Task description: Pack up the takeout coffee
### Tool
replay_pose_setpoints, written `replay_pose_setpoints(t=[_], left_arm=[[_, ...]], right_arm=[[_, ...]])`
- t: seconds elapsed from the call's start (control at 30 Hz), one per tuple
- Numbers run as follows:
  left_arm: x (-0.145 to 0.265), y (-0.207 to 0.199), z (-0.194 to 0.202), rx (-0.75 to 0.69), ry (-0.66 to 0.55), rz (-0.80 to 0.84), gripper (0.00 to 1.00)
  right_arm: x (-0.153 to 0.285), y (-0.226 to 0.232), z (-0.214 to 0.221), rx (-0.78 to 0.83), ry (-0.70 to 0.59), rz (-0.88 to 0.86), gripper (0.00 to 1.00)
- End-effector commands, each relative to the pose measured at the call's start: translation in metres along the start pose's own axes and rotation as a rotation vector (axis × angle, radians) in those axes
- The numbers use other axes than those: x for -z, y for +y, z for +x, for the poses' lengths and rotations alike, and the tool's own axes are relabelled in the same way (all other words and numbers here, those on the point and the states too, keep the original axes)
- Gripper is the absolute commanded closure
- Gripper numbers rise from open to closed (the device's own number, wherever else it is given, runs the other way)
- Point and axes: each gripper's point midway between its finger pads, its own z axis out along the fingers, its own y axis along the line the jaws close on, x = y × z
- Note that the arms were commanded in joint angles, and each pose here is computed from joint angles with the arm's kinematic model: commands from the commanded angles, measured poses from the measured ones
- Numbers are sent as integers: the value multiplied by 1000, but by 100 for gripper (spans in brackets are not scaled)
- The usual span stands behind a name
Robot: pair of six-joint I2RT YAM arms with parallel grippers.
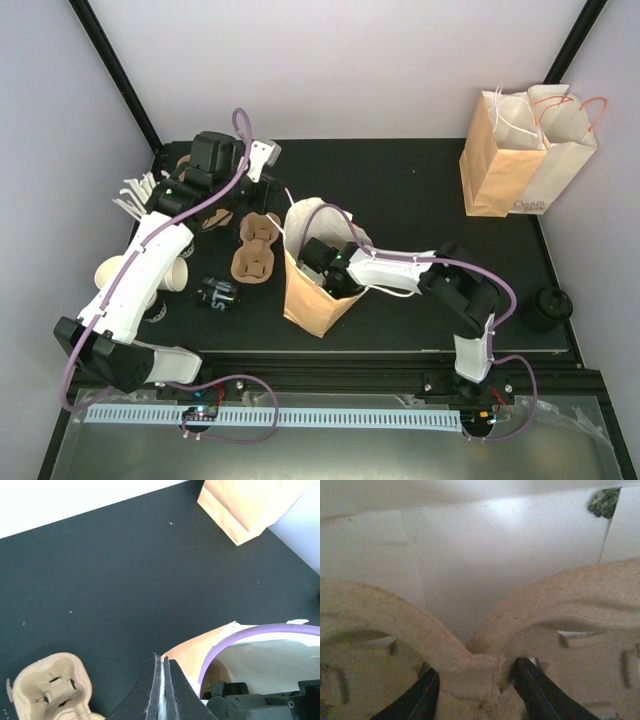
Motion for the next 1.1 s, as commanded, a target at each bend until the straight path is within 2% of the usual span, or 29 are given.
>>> replay_pose_setpoints(t=[0.0, 0.1, 0.37, 0.43, 0.47, 0.5, 0.53, 0.57, 1.07], left_arm=[[1, -2, -21, 2, -64, 38, 99], [-8, -10, -14, -9, -42, 100, 98], [-8, -8, -8, -9, -25, 89, 98], [-7, -8, -7, -9, -30, 88, 98], [-6, -8, -7, -10, -30, 88, 98], [-6, -8, -6, -10, -29, 88, 98], [-6, -8, -6, -9, -27, 87, 98], [-6, -8, -5, -10, -26, 89, 97], [-6, -11, 6, -9, -4, 108, 96]], right_arm=[[-6, 18, 98, -80, 355, -65, 62], [-9, 18, 99, -79, 351, -61, 61], [-16, 17, 96, -64, 347, -58, 60], [-14, 17, 93, -63, 341, -57, 56], [-12, 16, 91, -61, 333, -53, 49], [-10, 15, 90, -61, 327, -48, 37], [-8, 15, 88, -62, 316, -42, 15], [-4, 13, 86, -64, 301, -34, 2], [44, 13, 60, -71, 164, -19, 0]])
